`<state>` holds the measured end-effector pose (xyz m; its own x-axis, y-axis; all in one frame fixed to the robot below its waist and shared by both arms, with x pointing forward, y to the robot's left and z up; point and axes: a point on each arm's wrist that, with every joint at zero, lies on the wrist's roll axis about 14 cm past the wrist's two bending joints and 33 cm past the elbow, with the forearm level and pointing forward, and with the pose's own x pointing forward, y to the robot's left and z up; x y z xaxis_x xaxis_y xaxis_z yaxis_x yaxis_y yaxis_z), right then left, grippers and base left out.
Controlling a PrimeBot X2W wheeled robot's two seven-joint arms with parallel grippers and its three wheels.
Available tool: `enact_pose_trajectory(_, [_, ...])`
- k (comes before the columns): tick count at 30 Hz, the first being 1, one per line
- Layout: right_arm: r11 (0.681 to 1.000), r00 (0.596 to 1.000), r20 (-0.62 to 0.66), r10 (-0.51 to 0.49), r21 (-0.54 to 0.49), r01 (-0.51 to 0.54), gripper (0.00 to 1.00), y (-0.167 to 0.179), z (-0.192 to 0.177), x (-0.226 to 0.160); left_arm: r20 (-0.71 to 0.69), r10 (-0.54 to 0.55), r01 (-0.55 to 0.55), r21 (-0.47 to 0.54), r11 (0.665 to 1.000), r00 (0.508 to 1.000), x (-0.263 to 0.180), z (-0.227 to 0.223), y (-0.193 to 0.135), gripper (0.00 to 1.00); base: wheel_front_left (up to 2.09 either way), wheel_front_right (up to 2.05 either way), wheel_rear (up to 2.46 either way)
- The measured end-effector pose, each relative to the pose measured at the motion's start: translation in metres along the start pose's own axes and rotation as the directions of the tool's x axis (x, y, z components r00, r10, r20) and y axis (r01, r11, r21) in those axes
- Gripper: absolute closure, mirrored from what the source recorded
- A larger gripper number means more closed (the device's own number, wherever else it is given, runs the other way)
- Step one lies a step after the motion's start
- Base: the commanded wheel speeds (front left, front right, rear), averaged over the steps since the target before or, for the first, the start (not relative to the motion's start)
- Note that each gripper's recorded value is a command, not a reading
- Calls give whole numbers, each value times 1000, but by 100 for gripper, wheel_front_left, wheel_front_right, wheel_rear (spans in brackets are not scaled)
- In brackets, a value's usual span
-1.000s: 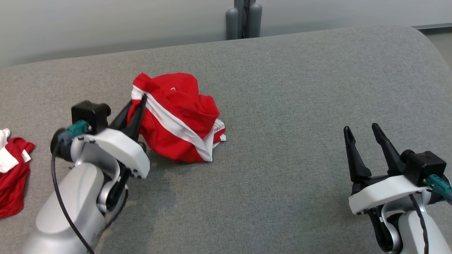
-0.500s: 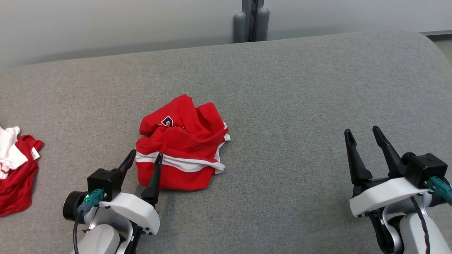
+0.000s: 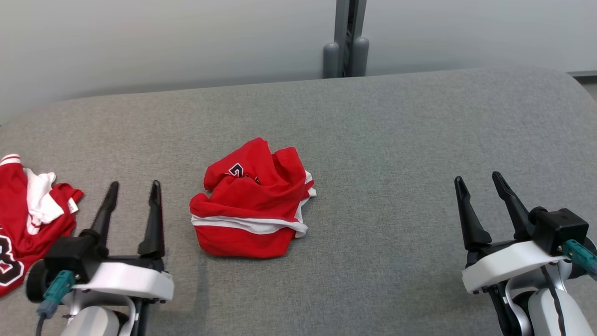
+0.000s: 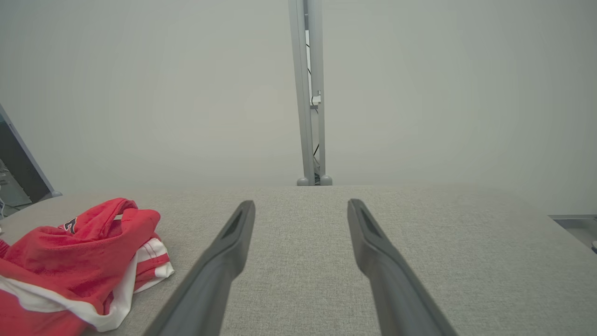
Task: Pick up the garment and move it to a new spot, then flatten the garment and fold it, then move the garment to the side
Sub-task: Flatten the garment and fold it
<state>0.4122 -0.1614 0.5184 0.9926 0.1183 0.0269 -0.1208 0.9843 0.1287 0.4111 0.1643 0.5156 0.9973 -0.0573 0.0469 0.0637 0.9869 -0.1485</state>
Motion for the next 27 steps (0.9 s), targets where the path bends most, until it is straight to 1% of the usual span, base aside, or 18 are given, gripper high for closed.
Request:
enact_pose_trajectory(3, [1000, 1000, 6, 14, -8, -14, 0, 5, 3, -1, 69, 29, -30, 14, 999, 997, -7, 23, 11, 0, 0, 0, 0])
enact_pose_trajectory(7, [999, 999, 10, 32, -19, -32, 0, 12, 7, -3, 110, 45, -48, 28, 998, 993, -22, 39, 20, 0, 0, 0, 0])
enact_pose_trajectory(10, [999, 999, 11, 40, -26, -39, 0, 15, 8, -5, 114, 50, -55, 45, 997, 992, -31, 42, 26, 0, 0, 0, 0])
enact_pose_trajectory(15, [999, 999, 9, 46, -27, -46, 0, 17, 9, -7, 106, 46, -51, 40, 998, 993, -40, 41, 24, 0, 0, 0, 0])
enact_pose_trajectory(27, [998, 999, 1, 53, -25, -53, 0, 20, 6, -5, 98, 41, -44, 27, 999, 994, -41, 40, 24, 0, 0, 0, 0])
